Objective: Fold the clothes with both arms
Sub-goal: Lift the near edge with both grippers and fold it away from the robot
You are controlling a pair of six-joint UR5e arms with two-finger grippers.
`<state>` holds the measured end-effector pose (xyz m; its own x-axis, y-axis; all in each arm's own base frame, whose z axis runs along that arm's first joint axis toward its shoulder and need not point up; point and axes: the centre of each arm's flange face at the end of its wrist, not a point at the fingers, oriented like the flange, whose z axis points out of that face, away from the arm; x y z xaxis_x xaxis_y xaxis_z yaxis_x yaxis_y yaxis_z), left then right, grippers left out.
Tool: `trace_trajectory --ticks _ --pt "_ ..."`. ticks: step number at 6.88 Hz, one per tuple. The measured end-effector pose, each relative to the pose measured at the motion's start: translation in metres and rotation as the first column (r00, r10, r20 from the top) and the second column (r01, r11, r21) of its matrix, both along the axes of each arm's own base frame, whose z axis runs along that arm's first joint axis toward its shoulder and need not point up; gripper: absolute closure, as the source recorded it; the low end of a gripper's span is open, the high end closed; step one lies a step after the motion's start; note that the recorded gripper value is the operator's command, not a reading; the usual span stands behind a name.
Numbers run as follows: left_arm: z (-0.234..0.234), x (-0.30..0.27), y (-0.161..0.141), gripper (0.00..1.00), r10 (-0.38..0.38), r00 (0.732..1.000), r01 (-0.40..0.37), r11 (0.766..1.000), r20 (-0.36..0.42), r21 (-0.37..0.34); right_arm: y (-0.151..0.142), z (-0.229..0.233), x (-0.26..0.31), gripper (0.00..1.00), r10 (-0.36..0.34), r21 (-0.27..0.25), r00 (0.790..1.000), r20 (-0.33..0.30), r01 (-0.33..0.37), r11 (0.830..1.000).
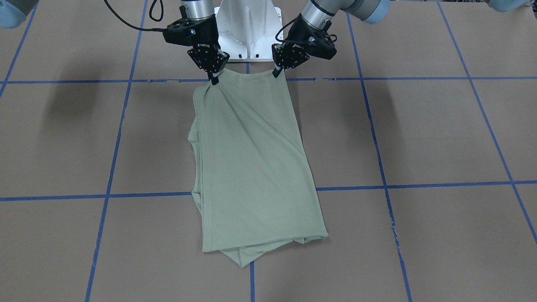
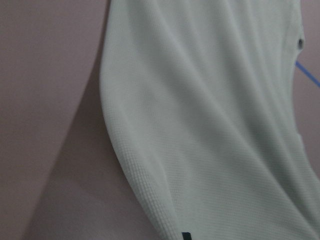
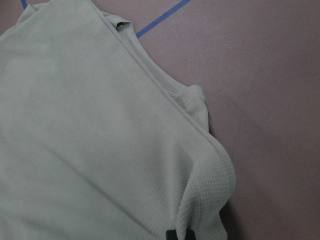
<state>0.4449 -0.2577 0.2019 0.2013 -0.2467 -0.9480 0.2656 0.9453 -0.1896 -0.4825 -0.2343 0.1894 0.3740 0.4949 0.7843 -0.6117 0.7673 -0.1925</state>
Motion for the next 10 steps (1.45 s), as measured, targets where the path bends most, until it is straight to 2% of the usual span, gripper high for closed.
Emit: trace_trajectory --ticks 2,3,7,10 --pt "-0.046 -0.049 0.002 1.0 0.042 0.999 -0.042 0.999 0.023 -0.006 0.013 -0.027 0.024 1.0 -0.011 -0.008 1.0 0.008 0.011 1.0" --pt "-0.05 -0.048 -0.011 1.0 0.035 0.998 -0.035 0.999 0.051 0.013 0.005 -0.03 0.02 1.0 -0.005 0.001 1.0 -0.009 0.005 1.0" --pt "-0.016 -0.001 -0.127 1.0 -0.068 0.972 0.039 0.991 0.223 0.132 -0.093 -0.025 -0.032 1.0 0.083 0.062 0.993 -0.087 -0.078 0.995" --pt "0.027 0.024 -0.195 1.0 -0.116 0.949 0.072 0.985 0.295 0.157 -0.165 -0.008 -0.079 1.0 0.124 0.069 0.984 -0.131 -0.116 0.991"
